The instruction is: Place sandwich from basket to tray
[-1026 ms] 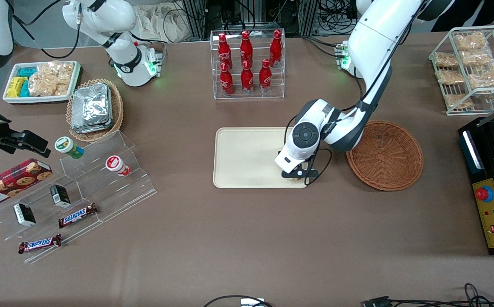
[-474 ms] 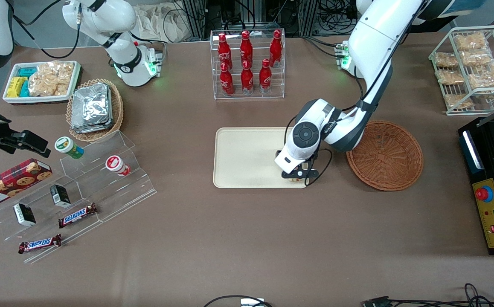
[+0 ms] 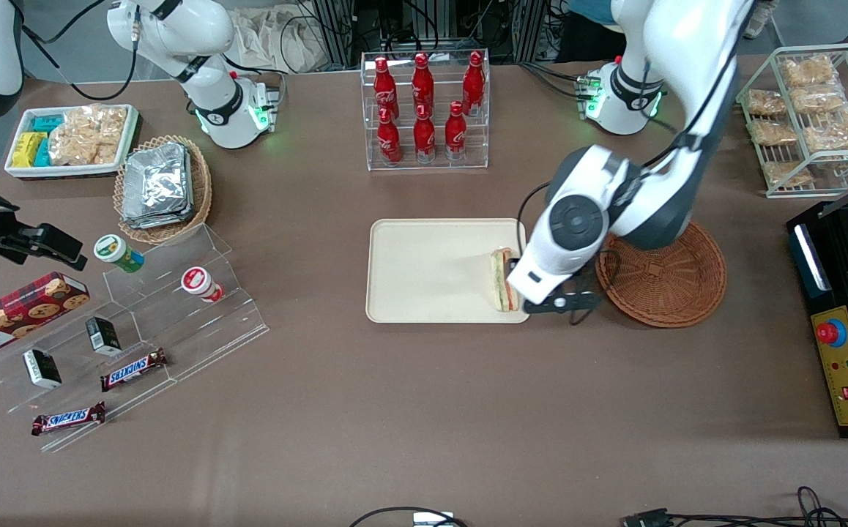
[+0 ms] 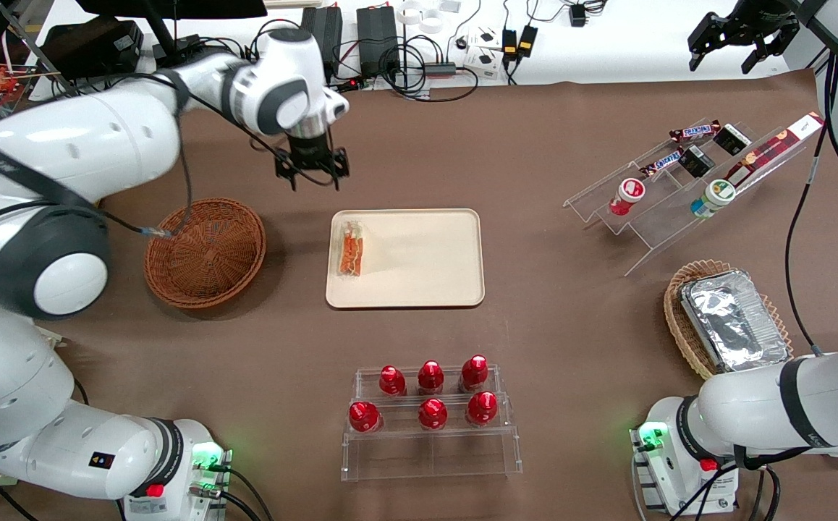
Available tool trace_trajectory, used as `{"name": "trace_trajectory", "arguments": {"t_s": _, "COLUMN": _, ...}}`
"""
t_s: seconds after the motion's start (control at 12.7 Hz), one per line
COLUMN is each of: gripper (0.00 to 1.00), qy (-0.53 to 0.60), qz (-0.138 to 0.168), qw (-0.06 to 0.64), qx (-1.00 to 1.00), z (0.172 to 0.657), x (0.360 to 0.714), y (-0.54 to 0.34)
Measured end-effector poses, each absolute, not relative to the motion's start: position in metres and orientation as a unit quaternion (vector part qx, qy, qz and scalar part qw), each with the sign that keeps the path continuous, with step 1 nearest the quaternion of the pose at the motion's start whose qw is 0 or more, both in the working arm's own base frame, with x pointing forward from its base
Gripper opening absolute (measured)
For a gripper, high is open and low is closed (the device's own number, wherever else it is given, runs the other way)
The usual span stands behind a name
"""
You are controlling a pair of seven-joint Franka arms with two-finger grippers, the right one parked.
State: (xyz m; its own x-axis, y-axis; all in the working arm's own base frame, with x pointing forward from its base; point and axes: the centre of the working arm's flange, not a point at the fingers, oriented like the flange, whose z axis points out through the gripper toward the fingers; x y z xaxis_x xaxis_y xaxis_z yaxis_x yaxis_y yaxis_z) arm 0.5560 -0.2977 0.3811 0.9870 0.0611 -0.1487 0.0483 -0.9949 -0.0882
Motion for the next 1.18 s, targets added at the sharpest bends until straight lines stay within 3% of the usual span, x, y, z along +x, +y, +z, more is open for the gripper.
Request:
{"name": "trace_trajectory", "arguments": {"t_s": 0.32, "gripper": 1.00, "qy": -0.025, "qz": 0.061, "qw": 0.053, "qx": -0.996, "z": 0.484, "x": 0.546, "y": -0.236}}
{"name": "trace_trajectory", "arguments": {"t_s": 0.47, "gripper": 1.00, "qy": -0.014, "qz": 0.069, "qw": 0.051, "qx": -0.996, "z": 0.521, "x": 0.539, "y": -0.190}}
{"name": "trace_trajectory", "arguments": {"t_s": 0.71, "gripper": 1.00, "qy": -0.001, "qz": 0.077, "qw": 0.040, "qx": -0.996, "z": 0.559, "x": 0.534, "y": -0.106}}
{"name": "trace_trajectory", "arguments": {"t_s": 0.95, "gripper": 1.00, "qy": -0.005, "qz": 0.062, "qw": 0.025, "qx": -0.998, "z": 0.594, "x": 0.523, "y": -0.031}}
{"name": "trace_trajectory", "arguments": {"t_s": 1.18, "gripper": 1.00, "qy": -0.016, "qz": 0.057, "qw": 0.017, "qx": -0.998, "z": 0.600, "x": 0.519, "y": -0.005}}
